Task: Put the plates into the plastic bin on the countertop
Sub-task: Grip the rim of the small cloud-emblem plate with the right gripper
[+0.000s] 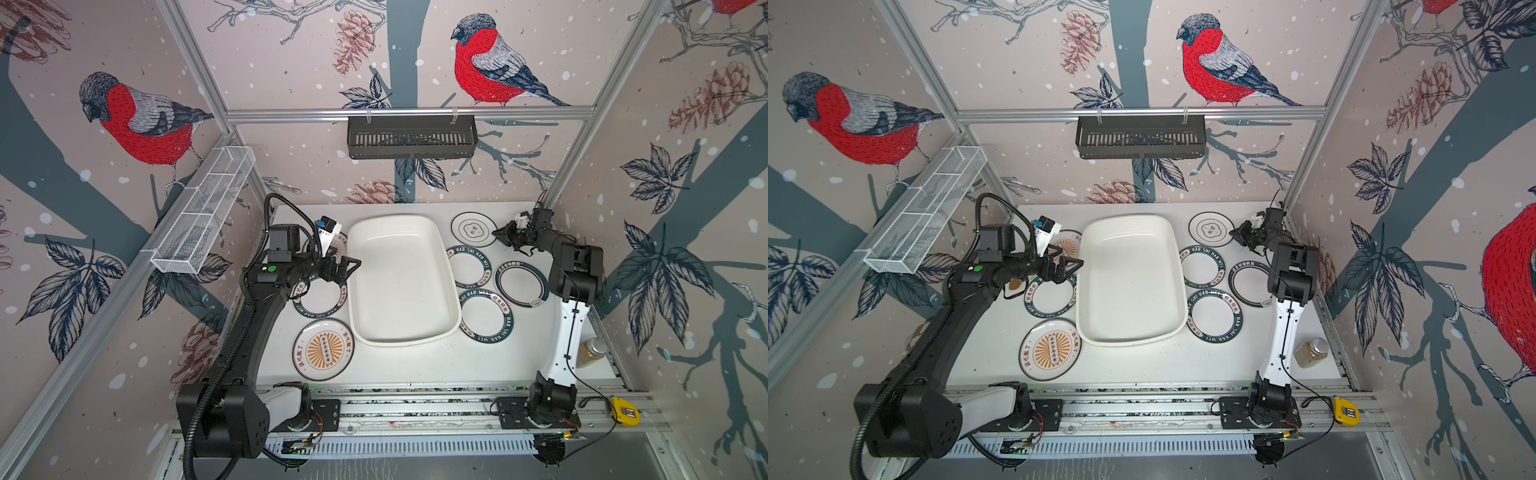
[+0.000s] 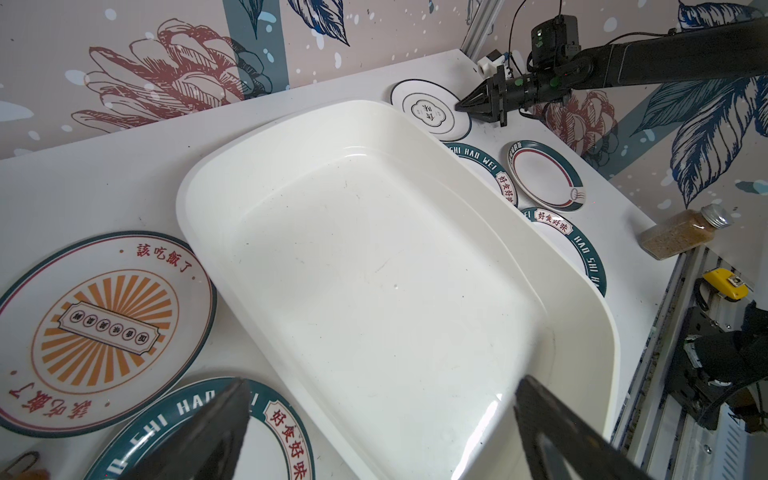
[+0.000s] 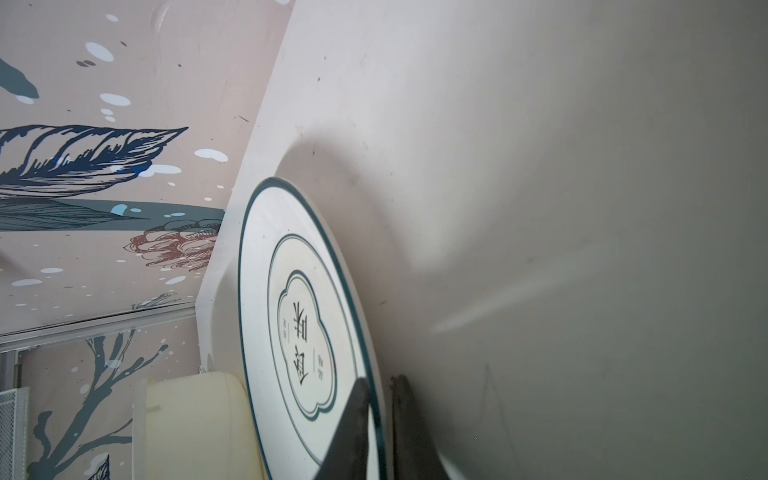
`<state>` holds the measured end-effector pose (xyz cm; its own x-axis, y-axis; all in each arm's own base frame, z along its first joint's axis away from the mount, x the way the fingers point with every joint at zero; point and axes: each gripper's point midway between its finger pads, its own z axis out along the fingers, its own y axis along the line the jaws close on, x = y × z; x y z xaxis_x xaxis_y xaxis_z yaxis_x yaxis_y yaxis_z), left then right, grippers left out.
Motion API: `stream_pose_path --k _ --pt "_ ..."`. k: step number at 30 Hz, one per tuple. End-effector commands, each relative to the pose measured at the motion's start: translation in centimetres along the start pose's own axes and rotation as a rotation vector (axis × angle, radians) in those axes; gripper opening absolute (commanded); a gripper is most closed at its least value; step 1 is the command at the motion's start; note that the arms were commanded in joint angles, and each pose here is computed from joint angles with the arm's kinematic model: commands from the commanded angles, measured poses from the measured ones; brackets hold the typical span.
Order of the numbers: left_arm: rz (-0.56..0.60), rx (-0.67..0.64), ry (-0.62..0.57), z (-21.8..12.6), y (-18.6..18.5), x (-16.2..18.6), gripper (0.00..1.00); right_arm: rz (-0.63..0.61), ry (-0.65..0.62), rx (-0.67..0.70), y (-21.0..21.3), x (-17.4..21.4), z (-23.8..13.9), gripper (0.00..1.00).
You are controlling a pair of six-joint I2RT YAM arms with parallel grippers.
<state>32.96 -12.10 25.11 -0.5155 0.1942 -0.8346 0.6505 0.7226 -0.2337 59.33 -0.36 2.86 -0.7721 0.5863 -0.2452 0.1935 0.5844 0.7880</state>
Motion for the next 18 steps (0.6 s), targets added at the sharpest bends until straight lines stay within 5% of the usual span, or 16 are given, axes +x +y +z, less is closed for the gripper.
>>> stream_pose_path --k 1,18 --pt "0.025 0.013 -0.028 -0.2 -0.3 -0.8 0.99 0.056 0.028 0.058 -1.7 1.1 0.2 0.13" --pt "0.053 0.008 -0.065 -0.9 -0.8 -1.7 0.99 0.036 -0.029 -0.045 2.3 -0.6 -2.5 0.02"
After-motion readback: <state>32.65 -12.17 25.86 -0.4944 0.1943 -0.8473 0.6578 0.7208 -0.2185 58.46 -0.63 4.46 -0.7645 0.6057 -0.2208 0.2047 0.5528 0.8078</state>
